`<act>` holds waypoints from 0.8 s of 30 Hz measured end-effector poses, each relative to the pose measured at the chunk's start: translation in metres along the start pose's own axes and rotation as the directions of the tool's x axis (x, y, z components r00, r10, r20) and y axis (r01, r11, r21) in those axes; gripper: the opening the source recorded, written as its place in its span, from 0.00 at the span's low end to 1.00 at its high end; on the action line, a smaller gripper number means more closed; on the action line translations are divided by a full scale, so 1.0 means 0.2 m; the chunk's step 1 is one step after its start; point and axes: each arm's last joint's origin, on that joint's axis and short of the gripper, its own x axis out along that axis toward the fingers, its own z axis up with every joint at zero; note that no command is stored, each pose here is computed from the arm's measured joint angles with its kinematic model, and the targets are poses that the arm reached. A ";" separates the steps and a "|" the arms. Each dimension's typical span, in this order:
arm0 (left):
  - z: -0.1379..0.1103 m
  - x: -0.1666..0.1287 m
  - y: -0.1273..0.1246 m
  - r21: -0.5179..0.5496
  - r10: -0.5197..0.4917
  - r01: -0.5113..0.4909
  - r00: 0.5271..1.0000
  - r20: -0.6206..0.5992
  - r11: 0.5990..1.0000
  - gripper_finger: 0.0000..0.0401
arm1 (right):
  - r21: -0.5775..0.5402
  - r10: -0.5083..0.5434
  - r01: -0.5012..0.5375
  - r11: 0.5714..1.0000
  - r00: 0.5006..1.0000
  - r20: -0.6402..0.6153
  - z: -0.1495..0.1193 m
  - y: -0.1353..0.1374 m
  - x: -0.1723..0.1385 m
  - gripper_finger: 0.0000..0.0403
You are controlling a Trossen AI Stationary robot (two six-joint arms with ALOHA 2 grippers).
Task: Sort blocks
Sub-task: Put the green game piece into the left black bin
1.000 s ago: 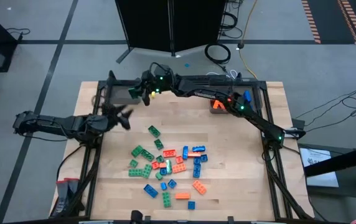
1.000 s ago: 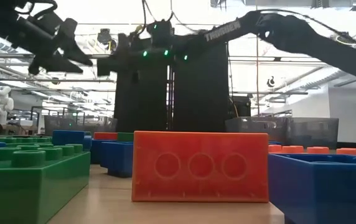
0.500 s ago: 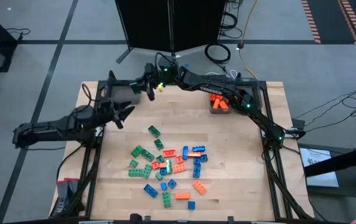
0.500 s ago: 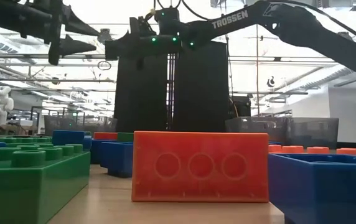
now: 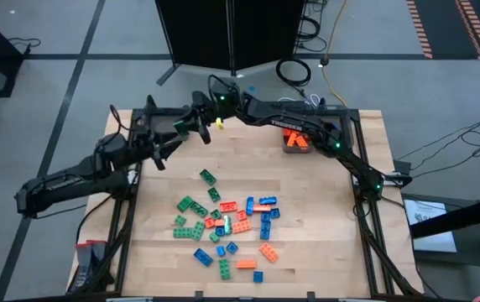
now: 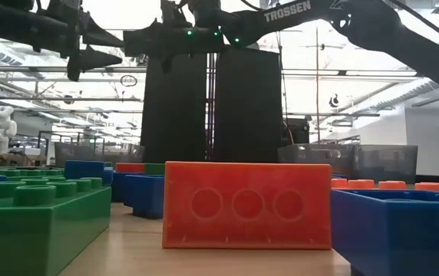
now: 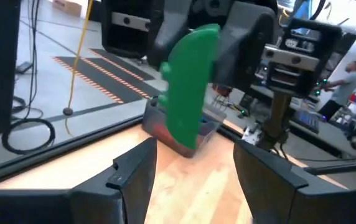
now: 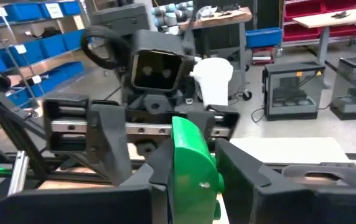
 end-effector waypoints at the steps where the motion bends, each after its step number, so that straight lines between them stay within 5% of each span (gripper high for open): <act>1: 0.01 0.00 0.00 0.000 -0.004 0.004 1.000 0.014 1.000 0.54 | -0.001 0.005 -0.005 1.000 1.000 -0.005 0.00 0.01 0.00 0.18; 7: 0.05 0.03 0.00 0.005 -0.049 0.048 0.996 0.075 0.999 0.54 | -0.028 0.030 -0.031 0.999 0.999 -0.016 -0.01 0.05 0.03 0.18; 16: 0.01 0.12 0.00 0.017 -0.131 0.132 0.991 -0.024 0.991 0.51 | -0.045 0.046 -0.046 0.998 0.999 -0.014 -0.01 0.08 0.05 0.18; 24: 0.02 0.13 0.00 0.059 -0.125 0.125 0.992 0.000 0.990 0.19 | -0.037 0.045 -0.046 0.998 0.999 -0.016 -0.01 0.08 0.05 0.18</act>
